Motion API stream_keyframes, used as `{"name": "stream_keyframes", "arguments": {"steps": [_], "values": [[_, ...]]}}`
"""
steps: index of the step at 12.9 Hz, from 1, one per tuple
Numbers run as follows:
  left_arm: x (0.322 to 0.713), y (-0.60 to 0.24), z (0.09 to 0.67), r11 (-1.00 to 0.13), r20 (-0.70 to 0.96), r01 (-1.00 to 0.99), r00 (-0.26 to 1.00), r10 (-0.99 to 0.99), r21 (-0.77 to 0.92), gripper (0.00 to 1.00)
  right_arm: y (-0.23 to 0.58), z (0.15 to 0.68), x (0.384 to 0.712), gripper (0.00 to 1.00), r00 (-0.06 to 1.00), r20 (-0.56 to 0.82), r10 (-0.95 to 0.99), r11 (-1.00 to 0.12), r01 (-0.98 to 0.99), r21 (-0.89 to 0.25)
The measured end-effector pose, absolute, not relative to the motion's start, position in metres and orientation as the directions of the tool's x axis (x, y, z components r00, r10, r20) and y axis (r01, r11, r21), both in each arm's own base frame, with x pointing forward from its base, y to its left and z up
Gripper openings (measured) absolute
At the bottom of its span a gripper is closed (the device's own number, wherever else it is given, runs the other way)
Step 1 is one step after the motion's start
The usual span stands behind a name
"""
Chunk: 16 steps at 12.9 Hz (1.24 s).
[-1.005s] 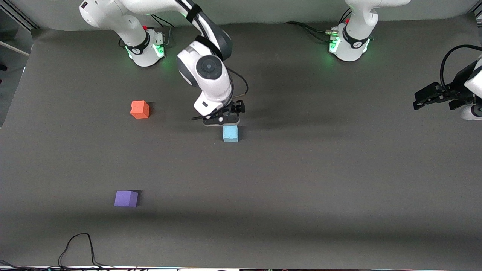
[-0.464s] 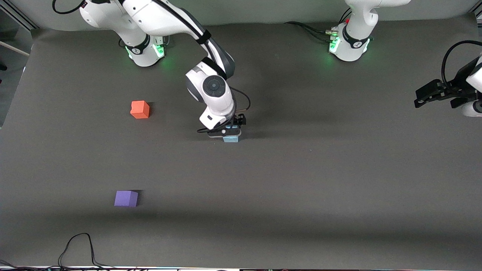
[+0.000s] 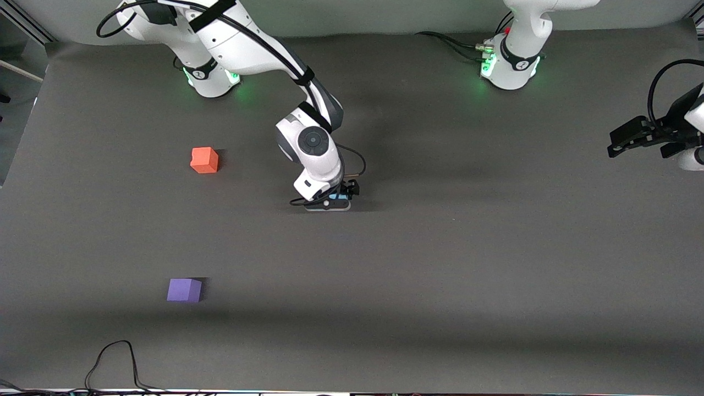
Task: Place blue block between orange and purple blocks
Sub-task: 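Lower the right gripper and close it on the blue cube, then carry the blue cube with the right gripper past the orange cube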
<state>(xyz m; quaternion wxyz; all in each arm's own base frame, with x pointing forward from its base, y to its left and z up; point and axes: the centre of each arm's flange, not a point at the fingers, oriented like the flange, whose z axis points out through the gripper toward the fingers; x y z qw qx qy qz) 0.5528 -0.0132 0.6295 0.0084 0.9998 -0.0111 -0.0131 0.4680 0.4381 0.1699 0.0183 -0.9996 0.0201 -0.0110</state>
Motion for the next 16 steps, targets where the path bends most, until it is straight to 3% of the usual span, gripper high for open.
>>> {"name": "stream_keyframes", "arguments": {"steps": [3,4,6,8,10,16], "values": [[0.553,-0.013,0.628,-1.0,-0.03,-0.025,0.999,-0.026,0.017,1.0,0.44,0.172,0.47,0.96,0.999,0.025,-0.044,-0.998,-0.043,-0.041],[0.553,-0.013,0.627,-0.999,-0.031,-0.036,0.999,-0.036,0.018,1.0,0.44,0.173,0.47,0.88,0.999,0.027,-0.044,-0.998,-0.043,-0.043],[0.553,-0.013,0.626,-0.998,-0.033,-0.064,0.997,-0.065,0.018,1.0,0.441,0.18,0.472,0.62,0.999,0.031,-0.045,-0.998,-0.043,-0.048],[0.553,-0.013,0.626,-0.997,-0.034,-0.071,0.997,-0.072,0.016,1.0,0.438,0.205,0.479,0.6,0.998,0.015,-0.054,-0.998,-0.053,-0.028],[0.553,-0.013,0.625,-0.997,-0.034,-0.077,0.996,-0.077,0.007,1.0,0.428,0.268,0.491,0.6,0.997,0.003,-0.075,-0.997,-0.075,-0.017],[0.553,-0.015,0.625,-0.996,-0.036,-0.089,0.995,-0.089,-0.013,1.0,0.327,0.535,0.493,0.6,0.985,-0.017,-0.172,-0.983,-0.173,-0.056]]}}
